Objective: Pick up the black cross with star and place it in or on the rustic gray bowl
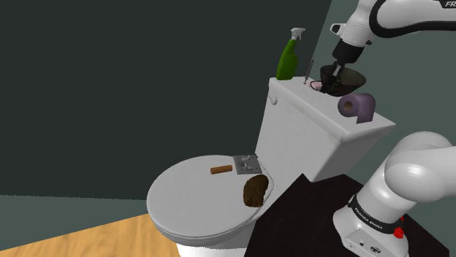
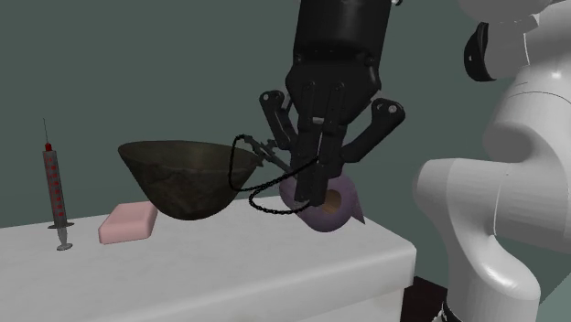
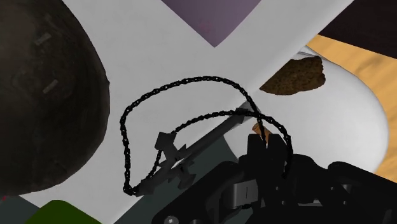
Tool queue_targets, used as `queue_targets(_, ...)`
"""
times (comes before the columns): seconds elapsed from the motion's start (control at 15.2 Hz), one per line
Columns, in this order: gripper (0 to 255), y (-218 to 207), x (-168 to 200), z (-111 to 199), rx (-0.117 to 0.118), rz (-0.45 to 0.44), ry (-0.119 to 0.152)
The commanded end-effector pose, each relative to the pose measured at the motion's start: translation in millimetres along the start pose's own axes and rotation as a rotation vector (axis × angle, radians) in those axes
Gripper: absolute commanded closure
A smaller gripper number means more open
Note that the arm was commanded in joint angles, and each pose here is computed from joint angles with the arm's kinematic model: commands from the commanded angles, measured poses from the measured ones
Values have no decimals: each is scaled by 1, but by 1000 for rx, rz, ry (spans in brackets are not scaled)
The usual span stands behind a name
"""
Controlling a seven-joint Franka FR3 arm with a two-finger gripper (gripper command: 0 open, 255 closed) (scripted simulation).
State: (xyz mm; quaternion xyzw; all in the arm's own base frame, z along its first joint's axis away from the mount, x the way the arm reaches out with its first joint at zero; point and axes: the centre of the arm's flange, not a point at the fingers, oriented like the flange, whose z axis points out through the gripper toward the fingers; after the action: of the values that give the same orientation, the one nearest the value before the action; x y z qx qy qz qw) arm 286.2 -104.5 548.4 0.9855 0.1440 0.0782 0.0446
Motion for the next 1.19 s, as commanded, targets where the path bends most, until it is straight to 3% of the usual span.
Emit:
queue_targets(0.0,255,1,2,-11,0,0,0)
queue_targets(1.12,255,11,15,-100,0,0,0)
